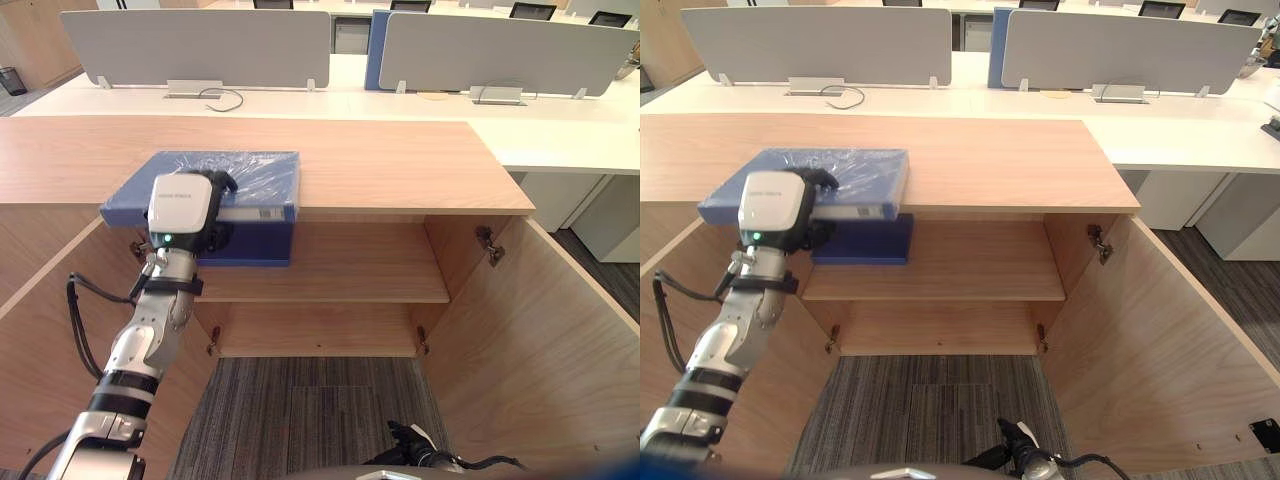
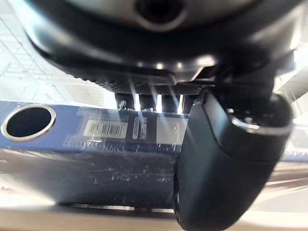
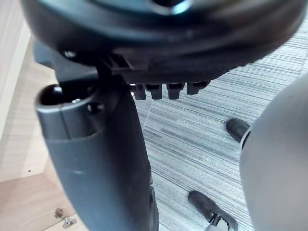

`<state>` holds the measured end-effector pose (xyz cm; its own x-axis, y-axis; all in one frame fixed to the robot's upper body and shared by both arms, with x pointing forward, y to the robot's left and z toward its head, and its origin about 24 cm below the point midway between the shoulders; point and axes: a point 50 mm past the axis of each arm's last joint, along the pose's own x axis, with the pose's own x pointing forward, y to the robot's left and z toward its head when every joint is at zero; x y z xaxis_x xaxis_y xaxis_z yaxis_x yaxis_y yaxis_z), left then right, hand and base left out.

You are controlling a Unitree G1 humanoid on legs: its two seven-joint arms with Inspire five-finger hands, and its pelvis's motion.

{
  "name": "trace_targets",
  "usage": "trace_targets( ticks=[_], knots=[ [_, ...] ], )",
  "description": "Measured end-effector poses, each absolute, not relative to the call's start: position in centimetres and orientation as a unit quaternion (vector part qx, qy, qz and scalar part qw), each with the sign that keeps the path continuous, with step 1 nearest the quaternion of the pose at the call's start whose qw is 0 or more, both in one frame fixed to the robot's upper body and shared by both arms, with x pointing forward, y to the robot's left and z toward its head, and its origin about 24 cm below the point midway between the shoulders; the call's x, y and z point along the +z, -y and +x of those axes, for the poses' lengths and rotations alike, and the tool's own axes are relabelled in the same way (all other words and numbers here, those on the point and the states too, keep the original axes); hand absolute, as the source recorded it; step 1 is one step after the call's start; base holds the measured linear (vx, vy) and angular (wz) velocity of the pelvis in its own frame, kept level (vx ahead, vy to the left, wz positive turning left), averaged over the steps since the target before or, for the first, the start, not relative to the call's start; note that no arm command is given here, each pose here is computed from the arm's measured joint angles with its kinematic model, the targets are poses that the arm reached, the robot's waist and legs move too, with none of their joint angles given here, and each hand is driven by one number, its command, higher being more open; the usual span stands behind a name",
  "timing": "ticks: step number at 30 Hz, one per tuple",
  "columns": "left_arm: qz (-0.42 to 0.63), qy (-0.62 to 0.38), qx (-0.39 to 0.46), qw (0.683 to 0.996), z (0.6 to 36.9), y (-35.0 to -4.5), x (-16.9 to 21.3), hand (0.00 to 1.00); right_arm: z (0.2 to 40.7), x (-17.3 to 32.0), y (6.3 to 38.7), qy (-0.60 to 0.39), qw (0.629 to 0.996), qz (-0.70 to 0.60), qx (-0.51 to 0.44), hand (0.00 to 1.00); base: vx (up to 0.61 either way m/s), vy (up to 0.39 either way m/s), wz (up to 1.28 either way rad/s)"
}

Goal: Walk over to the cabinet, pick up the folder, carry it to the office cabinet, place the folder inside the office cabinet, then close the office cabinet door

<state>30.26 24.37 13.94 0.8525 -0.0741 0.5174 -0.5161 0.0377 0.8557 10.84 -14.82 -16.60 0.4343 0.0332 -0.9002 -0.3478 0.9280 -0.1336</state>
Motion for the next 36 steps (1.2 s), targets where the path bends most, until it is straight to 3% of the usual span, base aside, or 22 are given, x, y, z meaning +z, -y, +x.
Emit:
trace_targets(
  ticks=[4,8,11,13,14,18,21,24,28,33,36],
  knots=[
    [0.671,0.246,0.16,0.681,30.1,-23.5,14.9,0.0,11.1,-16.5,14.8,-0.514,0.837,-0.151,0.114,1.0,-0.02,0.017,0.0],
    [0.623,0.306,0.14,0.706,27.7,-20.1,15.7,0.0,10.8,-16.6,14.9,-0.518,0.835,-0.149,0.109,1.0,0.01,0.014,0.02],
    [0.532,0.365,0.09,0.759,24.9,-16.7,16.1,0.0,10.5,-16.7,15.3,-0.528,0.832,-0.141,0.095,1.0,0.02,0.02,0.02],
    [0.417,0.396,0.038,0.817,22.8,-14.7,16.6,0.0,10.2,-16.8,15.7,-0.537,0.828,-0.137,0.082,1.0,0.0,0.01,0.02],
    [0.381,0.402,0.029,0.832,22.1,-14.2,16.8,0.0,10.1,-16.9,16.0,-0.539,0.828,-0.134,0.076,1.0,0.0,0.005,0.07],
    [0.172,0.359,-0.03,0.917,20.6,-14.7,16.2,0.0,9.7,-16.9,17.1,-0.55,0.826,-0.116,0.043,1.0,-0.01,-0.005,0.15],
    [0.001,0.294,-0.023,0.955,19.4,-16.6,14.5,0.0,9.5,-16.7,17.6,-0.539,0.84,-0.06,-0.015,1.0,0.01,-0.009,0.03],
    [-0.107,0.27,0.049,0.956,17.8,-19.4,13.6,0.0,9.9,-15.4,17.9,-0.483,0.871,0.01,-0.093,1.0,0.08,-0.021,0.0],
    [-0.23,0.272,0.141,0.924,15.7,-22.3,12.9,0.0,12.5,-11.3,18.1,-0.338,0.912,0.133,-0.19,1.0,0.05,0.017,-0.04],
    [-0.256,0.283,0.16,0.91,14.0,-22.3,13.4,0.0,17.2,-2.9,19.7,-0.104,0.949,0.192,-0.229,1.0,0.02,0.038,-0.06],
    [-0.264,0.295,0.163,0.904,13.7,-22.2,13.9,0.0,19.4,3.9,20.3,0.06,0.946,0.242,-0.209,1.0,-0.01,0.034,-0.11]
  ],
)
